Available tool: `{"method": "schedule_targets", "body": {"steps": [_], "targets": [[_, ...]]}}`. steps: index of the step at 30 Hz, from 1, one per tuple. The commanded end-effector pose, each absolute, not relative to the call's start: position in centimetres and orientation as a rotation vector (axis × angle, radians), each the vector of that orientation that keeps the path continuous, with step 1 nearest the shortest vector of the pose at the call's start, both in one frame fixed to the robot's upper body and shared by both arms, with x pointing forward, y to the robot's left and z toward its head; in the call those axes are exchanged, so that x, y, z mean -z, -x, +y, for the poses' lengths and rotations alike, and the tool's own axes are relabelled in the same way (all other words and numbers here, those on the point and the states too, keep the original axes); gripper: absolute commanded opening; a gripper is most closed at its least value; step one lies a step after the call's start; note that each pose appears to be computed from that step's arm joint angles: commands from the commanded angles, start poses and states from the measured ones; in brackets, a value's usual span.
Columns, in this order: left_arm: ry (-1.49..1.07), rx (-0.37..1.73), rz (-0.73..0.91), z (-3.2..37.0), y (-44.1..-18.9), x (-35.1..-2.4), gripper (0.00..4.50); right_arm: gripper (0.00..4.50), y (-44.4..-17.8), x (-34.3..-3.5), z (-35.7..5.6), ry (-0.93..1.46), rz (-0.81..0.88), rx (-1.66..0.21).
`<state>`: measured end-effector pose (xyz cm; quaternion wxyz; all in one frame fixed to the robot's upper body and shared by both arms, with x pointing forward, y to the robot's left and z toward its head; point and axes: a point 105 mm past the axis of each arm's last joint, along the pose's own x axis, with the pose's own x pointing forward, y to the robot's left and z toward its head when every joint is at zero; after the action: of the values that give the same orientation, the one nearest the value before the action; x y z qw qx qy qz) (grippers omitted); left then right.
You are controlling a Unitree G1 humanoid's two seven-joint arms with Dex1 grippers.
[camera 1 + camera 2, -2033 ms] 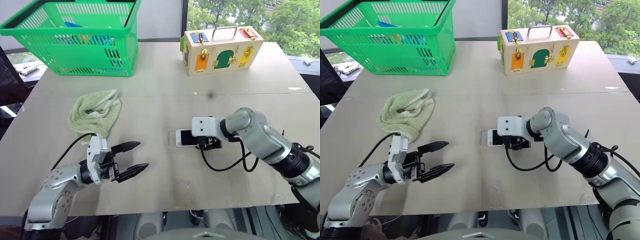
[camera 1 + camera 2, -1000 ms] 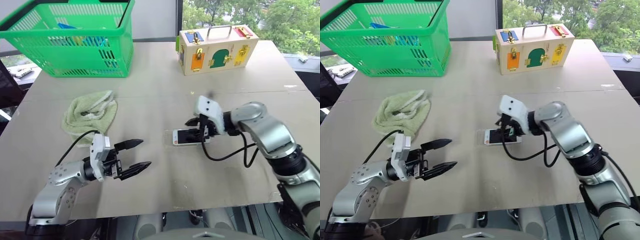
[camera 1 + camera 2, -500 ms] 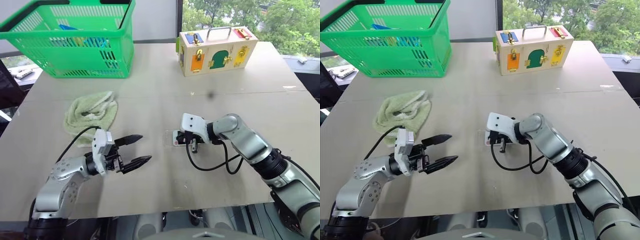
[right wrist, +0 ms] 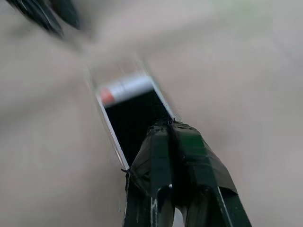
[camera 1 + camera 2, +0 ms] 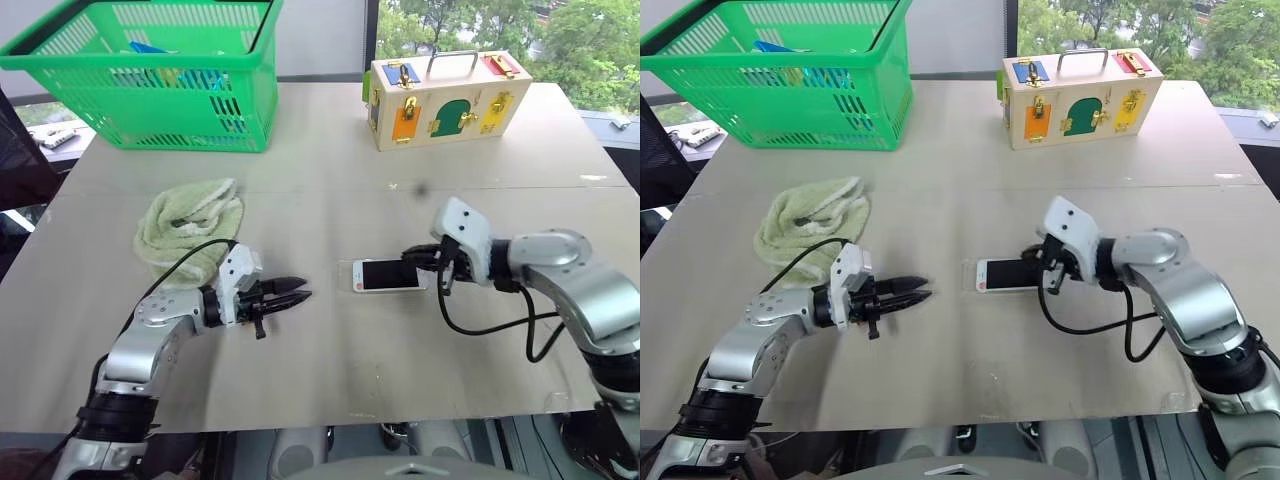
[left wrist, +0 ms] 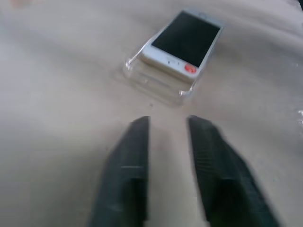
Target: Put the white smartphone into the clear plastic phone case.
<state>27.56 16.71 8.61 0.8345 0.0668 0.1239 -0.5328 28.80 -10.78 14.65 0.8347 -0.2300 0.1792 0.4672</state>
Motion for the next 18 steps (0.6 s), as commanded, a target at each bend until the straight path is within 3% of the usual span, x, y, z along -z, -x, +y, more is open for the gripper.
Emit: {"method": "schedule_targets", "body": {"steps": [1, 7, 18], "targets": [[-0.204, 1.179, 0.250, 16.2, -28.1, -8.1, 0.08, 0.00, -29.0, -16.0, -11.9, 0.522, 0.327, -0.902], [-0.243, 1.226, 0.233, 14.2, -29.8, -7.8, 0.08, 0.00, -29.4, -14.4, -13.9, 0.612, 0.418, -0.808], [-0.298, 1.258, 0.237, 11.9, -30.4, -8.3, 0.08, 0.00, -29.6, -12.5, -12.0, 0.682, 0.481, -0.905]]}}
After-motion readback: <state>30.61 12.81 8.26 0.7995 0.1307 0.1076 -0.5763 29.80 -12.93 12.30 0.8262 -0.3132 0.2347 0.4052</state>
